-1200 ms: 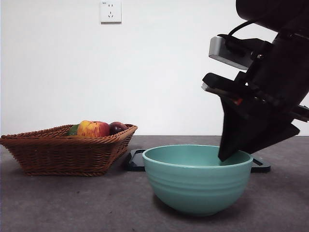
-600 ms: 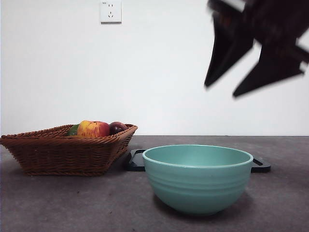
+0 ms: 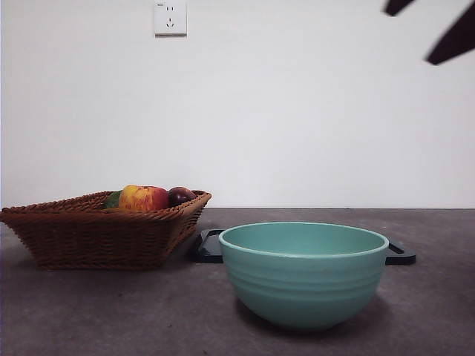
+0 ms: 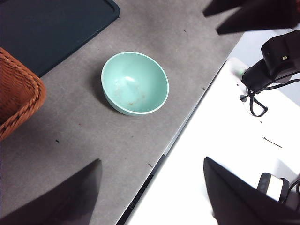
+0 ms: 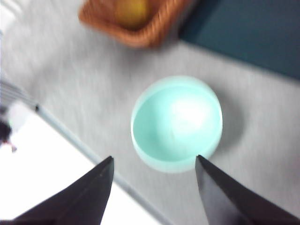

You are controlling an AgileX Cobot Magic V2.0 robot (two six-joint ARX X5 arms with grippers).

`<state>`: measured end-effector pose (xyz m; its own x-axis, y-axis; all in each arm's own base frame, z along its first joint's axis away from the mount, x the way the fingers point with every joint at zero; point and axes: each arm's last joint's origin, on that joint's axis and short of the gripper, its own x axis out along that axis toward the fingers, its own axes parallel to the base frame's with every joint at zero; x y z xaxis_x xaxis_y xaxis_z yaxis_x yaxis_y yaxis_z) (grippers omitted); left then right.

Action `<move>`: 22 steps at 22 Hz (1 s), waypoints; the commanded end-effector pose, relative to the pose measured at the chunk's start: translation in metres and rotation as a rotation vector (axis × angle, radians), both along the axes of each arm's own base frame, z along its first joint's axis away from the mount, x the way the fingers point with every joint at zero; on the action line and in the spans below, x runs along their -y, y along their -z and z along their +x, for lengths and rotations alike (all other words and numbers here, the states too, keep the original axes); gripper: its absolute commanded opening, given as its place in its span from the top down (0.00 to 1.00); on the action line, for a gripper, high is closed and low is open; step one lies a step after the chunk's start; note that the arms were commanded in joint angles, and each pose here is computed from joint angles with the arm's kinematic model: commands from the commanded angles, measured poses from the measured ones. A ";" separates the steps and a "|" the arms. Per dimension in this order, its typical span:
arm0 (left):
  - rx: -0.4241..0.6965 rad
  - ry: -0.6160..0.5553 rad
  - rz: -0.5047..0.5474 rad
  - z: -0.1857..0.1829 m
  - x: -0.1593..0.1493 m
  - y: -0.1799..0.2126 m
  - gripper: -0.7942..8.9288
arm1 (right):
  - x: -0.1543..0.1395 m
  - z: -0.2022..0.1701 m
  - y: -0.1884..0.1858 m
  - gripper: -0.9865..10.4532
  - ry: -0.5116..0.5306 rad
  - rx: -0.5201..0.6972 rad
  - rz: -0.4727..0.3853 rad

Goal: Pick up the wifruite, put it on the bowl, pick up the plate, put it on desk

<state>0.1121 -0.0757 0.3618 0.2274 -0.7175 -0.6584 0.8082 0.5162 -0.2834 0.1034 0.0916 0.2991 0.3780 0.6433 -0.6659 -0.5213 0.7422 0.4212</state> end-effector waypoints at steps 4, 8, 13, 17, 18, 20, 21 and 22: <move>0.019 0.019 -0.009 0.001 0.001 -0.003 0.57 | 0.009 -0.014 -0.002 0.67 -0.030 -0.031 -0.045; 0.019 0.019 -0.009 0.001 0.001 -0.003 0.57 | 0.009 -0.014 -0.002 0.67 -0.038 -0.023 -0.052; 0.019 0.019 -0.009 0.001 0.001 -0.003 0.57 | 0.009 -0.014 -0.001 0.67 -0.034 -0.020 -0.057; 0.019 0.019 -0.009 0.001 0.001 -0.003 0.57 | 0.009 -0.013 -0.001 0.67 -0.029 -0.018 -0.061; 0.018 0.019 -0.009 0.001 0.001 -0.003 0.57 | 0.009 -0.013 -0.001 0.67 -0.029 -0.018 -0.061; 0.019 0.019 -0.009 0.001 0.001 -0.003 0.57 | 0.009 -0.013 -0.001 0.67 -0.029 -0.017 -0.061; 0.019 0.019 -0.009 0.001 0.001 -0.003 0.57 | 0.009 -0.013 -0.001 0.67 -0.030 -0.017 -0.061; 0.019 0.019 -0.009 0.001 0.001 -0.003 0.57 | 0.009 -0.013 -0.001 0.67 -0.031 -0.016 -0.062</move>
<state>0.1121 -0.0757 0.3618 0.2274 -0.7175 -0.6584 0.8082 0.5162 -0.2834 0.0896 0.0803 0.2960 0.3442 0.6035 -0.7193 -0.5153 0.7618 0.3926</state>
